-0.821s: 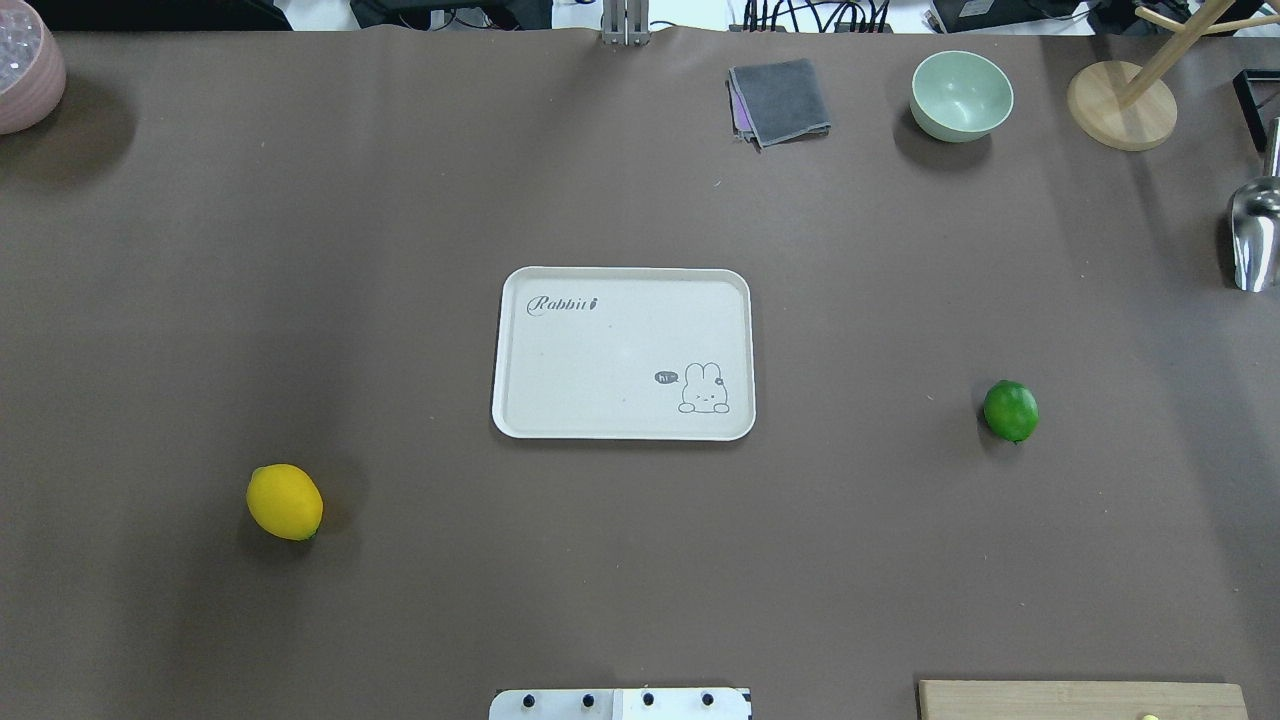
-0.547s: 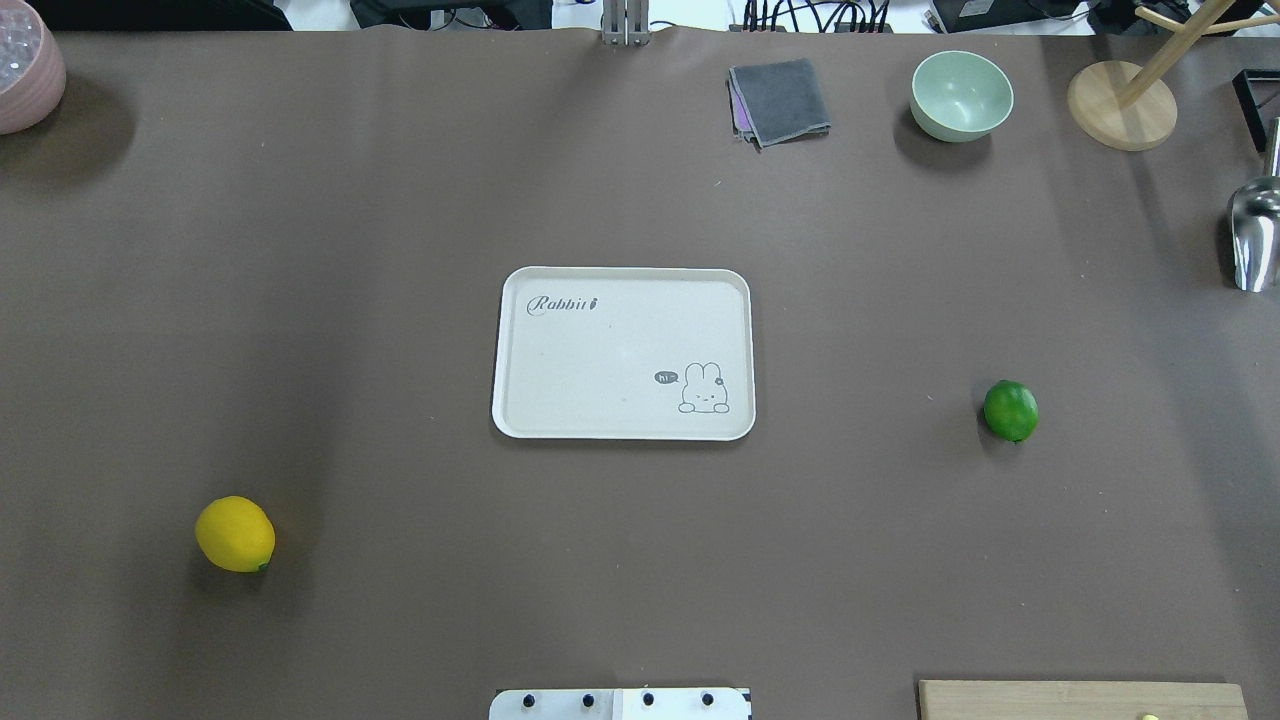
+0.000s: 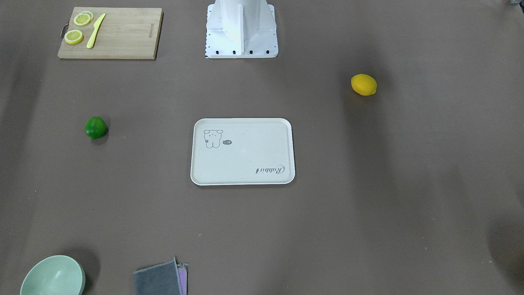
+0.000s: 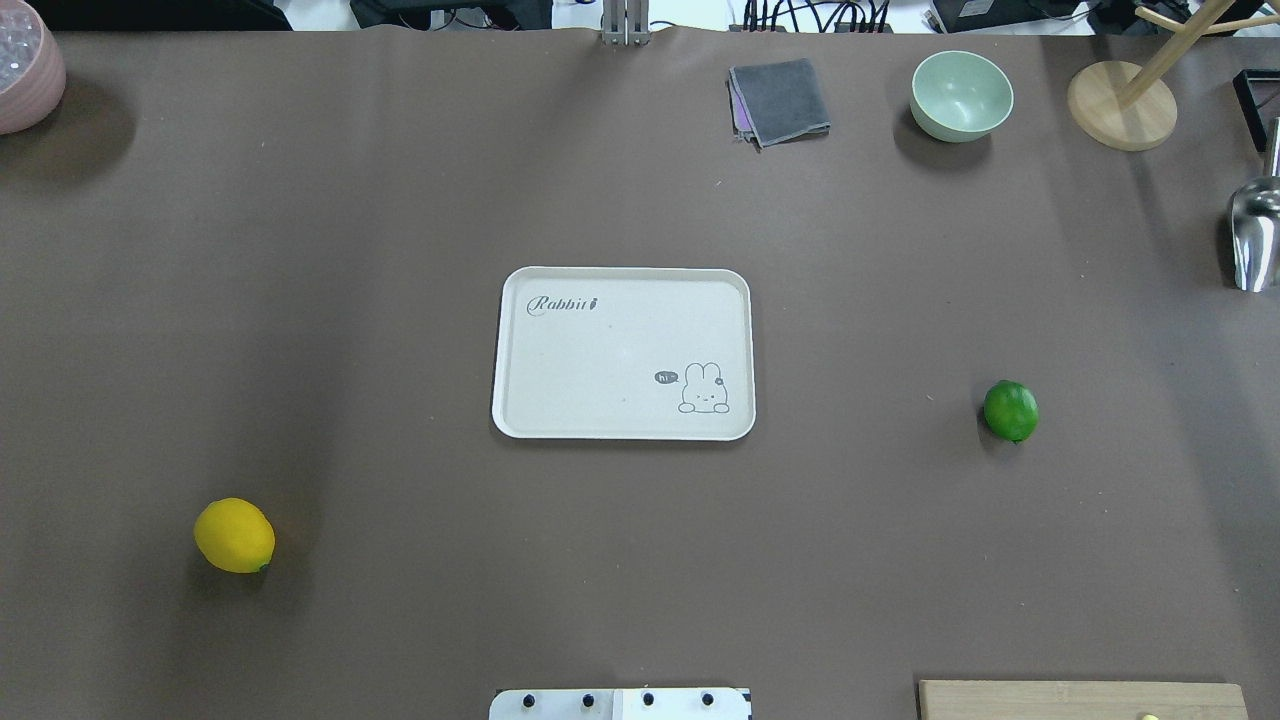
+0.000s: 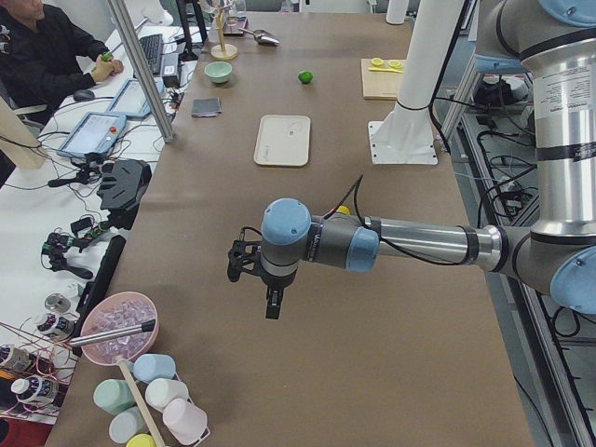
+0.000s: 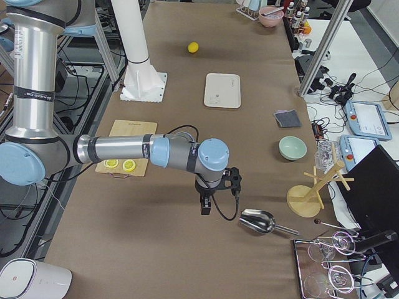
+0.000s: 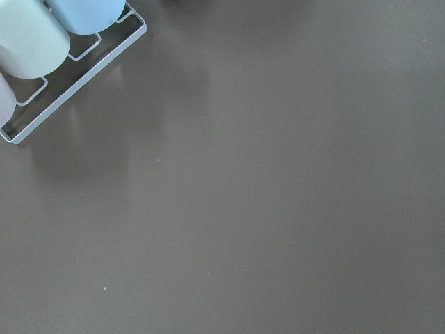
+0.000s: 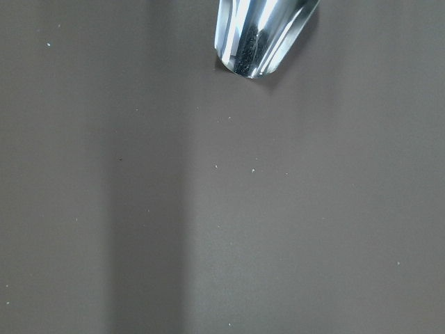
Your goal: Place all lemons on tray
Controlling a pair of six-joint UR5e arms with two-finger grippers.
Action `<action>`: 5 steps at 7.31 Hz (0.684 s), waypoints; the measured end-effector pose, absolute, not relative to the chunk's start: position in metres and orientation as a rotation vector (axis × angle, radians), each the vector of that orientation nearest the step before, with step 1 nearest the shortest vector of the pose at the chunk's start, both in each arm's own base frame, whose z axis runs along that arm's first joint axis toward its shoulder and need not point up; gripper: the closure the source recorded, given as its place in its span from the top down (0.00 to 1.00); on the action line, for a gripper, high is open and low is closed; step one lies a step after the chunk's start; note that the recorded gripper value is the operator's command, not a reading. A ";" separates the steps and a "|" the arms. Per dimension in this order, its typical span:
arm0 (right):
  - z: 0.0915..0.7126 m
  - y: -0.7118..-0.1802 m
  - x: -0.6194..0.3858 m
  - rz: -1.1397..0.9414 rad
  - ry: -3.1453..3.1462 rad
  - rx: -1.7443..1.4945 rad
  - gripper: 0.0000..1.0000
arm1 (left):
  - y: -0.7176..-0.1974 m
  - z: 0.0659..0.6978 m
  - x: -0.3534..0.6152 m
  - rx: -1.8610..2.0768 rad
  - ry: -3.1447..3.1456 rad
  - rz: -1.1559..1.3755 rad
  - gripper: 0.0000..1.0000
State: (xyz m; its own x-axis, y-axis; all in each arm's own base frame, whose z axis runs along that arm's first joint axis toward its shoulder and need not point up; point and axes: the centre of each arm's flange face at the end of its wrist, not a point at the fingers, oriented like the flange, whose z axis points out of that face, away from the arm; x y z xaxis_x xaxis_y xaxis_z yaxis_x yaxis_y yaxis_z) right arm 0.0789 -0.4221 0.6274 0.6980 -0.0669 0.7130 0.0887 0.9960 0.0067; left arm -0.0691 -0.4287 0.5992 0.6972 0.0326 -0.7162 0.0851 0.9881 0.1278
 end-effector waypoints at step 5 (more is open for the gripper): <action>0.619 -0.431 0.079 -0.096 -0.791 -0.010 1.00 | -0.439 0.579 -0.066 0.200 0.805 -0.005 0.98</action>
